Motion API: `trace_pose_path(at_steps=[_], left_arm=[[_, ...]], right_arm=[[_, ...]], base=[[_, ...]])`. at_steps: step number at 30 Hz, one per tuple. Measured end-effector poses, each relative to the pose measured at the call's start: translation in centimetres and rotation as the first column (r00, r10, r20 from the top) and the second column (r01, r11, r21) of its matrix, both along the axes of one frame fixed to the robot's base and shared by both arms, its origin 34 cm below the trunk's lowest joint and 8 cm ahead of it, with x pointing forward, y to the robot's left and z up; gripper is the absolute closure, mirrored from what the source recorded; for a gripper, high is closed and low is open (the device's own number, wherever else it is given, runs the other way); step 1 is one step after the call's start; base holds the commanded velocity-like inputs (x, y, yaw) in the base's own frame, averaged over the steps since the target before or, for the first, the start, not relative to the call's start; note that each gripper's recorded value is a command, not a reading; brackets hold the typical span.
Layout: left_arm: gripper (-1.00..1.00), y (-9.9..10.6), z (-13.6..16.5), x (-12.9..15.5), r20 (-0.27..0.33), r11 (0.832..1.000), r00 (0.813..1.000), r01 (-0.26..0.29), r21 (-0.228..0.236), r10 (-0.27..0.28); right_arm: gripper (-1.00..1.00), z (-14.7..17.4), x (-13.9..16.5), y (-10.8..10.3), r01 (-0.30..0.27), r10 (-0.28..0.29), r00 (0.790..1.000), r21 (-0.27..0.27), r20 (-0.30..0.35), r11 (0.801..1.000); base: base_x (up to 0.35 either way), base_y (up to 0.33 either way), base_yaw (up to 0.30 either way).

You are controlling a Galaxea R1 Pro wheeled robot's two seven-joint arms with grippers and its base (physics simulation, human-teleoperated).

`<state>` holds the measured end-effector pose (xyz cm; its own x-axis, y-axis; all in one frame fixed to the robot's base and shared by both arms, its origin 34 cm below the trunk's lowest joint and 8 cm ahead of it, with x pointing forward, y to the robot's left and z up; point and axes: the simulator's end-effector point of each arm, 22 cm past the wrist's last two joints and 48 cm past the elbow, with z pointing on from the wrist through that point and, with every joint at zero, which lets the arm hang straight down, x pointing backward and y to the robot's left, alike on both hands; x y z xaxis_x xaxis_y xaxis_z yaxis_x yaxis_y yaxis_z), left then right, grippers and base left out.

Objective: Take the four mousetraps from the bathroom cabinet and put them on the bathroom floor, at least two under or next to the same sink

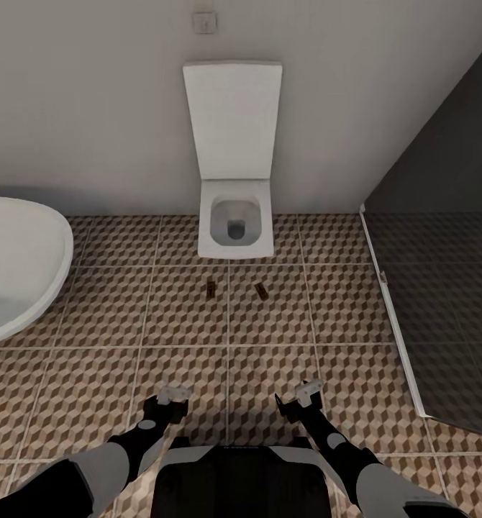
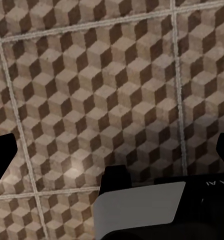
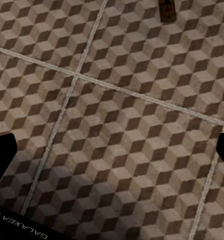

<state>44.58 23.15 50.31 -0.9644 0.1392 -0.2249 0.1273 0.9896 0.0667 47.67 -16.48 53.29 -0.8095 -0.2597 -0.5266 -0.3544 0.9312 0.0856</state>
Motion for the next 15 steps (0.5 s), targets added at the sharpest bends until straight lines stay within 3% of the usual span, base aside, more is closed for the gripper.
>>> trace_pose_path(at_steps=[15], left_arm=[[-1.00, 0.01, -0.04, -0.65, -0.008, 1.000, 1.000, 0.000, 0.000, 0.000]], right_arm=[[-1.00, 0.00, 0.00, 0.00, 0.000, 0.000, 1.000, 0.000, 0.000, 1.000]], base=[[0.000, 0.000, 0.000]])
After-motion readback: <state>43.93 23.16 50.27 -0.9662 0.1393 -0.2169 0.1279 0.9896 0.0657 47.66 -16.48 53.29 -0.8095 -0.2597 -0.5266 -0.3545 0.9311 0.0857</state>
